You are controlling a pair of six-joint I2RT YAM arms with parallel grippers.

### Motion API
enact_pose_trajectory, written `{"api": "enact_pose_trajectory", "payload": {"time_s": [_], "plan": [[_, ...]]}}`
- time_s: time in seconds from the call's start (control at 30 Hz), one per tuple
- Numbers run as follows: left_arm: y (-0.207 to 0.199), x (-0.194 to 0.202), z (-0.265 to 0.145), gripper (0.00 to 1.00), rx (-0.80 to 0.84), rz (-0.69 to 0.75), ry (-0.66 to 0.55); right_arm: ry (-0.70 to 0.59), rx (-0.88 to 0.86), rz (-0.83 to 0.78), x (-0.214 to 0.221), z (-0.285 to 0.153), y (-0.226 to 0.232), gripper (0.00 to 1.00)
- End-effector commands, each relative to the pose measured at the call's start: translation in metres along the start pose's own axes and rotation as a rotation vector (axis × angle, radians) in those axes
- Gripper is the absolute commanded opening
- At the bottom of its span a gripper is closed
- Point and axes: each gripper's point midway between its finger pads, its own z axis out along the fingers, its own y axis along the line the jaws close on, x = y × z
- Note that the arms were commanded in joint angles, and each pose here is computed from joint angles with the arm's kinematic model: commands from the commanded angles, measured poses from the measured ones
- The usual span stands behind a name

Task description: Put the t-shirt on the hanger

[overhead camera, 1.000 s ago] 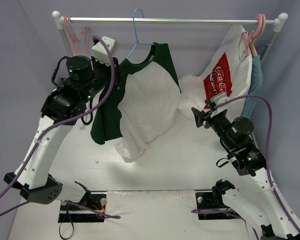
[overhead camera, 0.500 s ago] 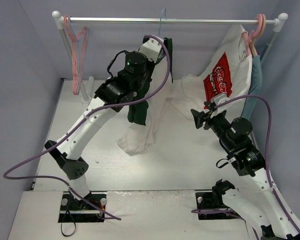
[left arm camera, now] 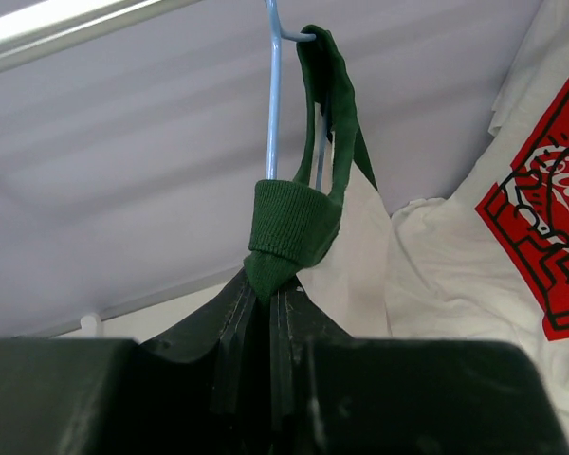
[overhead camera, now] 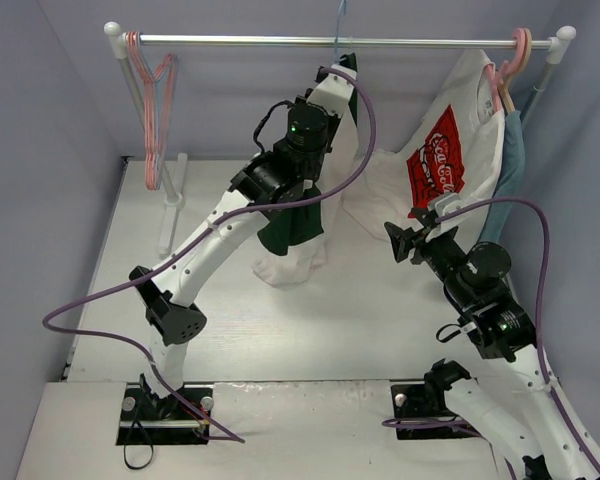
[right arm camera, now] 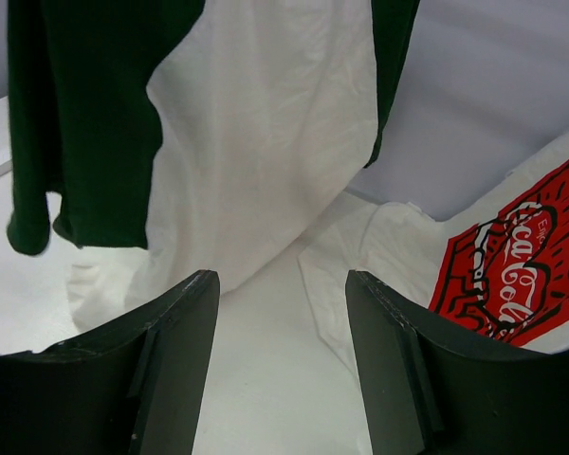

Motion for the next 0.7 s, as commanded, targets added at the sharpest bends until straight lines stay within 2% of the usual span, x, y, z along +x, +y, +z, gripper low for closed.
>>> {"api": "enact_pose_trajectory", "payload": {"time_s": [0.0,0.43,0.53,0.63,0.67], "plan": [[0.025,-0.059,-0.014,0.00,-0.091,-0.115,-0.163,-0.080,0.019,0.016,-0.020,0.000,-0.004,0.57],[-0.030,-0.022,-0.005,0.00,-0.046,-0.099,-0.089,-0.068,0.032,0.036,-0.014,0.000,-0.005,0.57],[-0.041,-0.023,-0.006,0.05,-0.026,-0.107,-0.094,-0.072,0.046,0.041,-0.015,0.000,-0.007,0.57],[-0.053,-0.028,-0.007,0.05,0.015,-0.118,-0.109,-0.074,0.055,0.052,-0.016,-0.001,-0.008,0.57],[-0.055,-0.029,-0.008,0.09,0.019,-0.119,-0.113,-0.077,0.059,0.053,-0.016,-0.003,-0.009,0.58]]}}
